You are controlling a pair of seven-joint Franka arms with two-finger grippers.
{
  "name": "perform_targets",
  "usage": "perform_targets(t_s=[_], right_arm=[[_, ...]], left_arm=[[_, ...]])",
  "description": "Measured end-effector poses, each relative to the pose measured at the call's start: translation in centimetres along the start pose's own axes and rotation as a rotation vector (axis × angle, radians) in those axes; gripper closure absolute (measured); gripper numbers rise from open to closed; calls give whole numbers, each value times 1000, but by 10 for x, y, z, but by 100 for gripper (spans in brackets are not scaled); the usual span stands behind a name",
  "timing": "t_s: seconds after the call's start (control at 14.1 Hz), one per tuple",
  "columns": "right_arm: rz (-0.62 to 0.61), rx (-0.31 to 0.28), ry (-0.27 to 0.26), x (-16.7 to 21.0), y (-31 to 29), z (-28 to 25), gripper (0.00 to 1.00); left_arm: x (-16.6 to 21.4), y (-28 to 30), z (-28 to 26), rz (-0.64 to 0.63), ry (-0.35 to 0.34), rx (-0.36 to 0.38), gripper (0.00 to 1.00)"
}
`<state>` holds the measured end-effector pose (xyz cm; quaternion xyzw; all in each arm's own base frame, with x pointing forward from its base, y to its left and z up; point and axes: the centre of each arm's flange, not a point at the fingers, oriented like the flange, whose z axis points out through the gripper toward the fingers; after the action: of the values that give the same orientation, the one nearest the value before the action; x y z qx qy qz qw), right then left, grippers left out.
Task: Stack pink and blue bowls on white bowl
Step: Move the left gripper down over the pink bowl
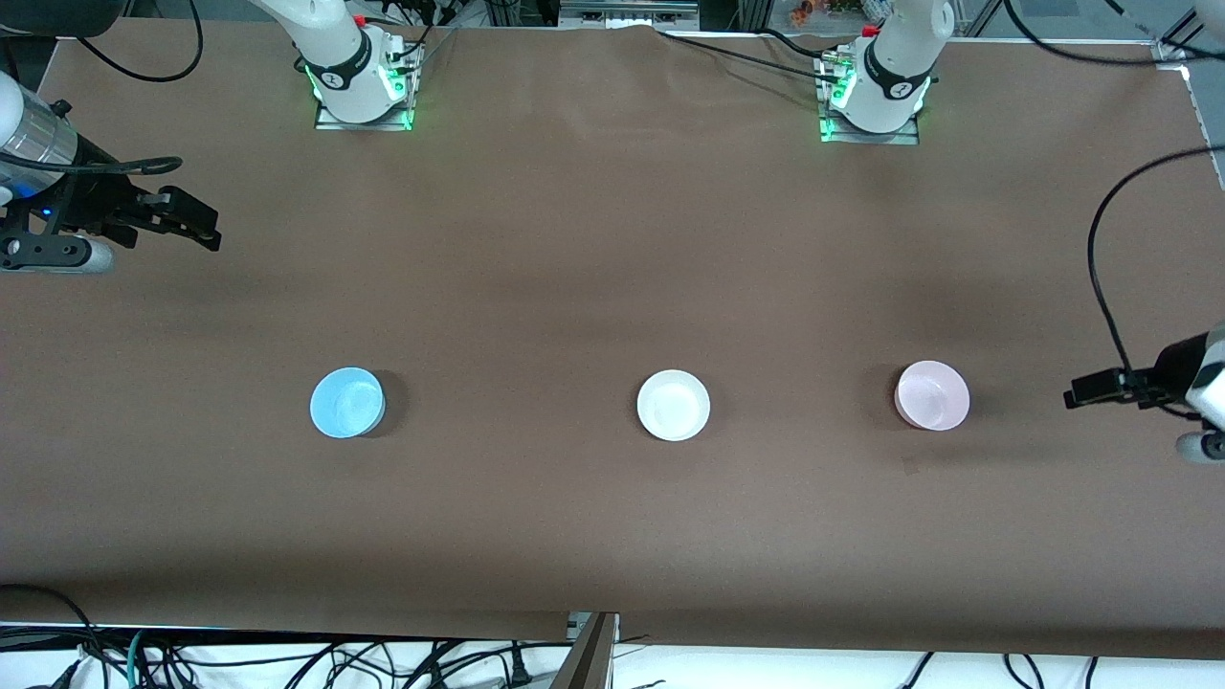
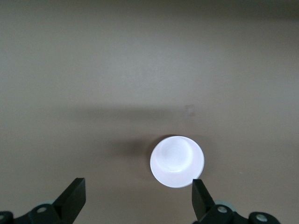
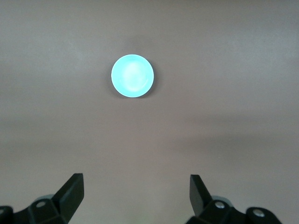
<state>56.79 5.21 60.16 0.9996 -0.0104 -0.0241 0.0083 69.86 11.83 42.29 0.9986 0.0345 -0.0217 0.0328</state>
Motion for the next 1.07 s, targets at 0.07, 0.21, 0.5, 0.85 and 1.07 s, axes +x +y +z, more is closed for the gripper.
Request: perform_targets(t_s=[0.07,0.21,0.5,0.85,1.07], right_arm=[[0,0,0,0,0,0,0],[0,0,1,0,0,0,0],[-7,-1,2,3,-5,4,0],[-19,0,17,6,-12,6,0],[-26,0,19,6,-16,5,0]], left_arm=[[4,-11,28,-14,-17,-7,0],[5,-27,74,-33,-25,-16,0],[-11,-24,139,-28,-9,-19,0],[-43,-9,178,-10,27,-14,0],[-52,-6,181,17,13,11,0]])
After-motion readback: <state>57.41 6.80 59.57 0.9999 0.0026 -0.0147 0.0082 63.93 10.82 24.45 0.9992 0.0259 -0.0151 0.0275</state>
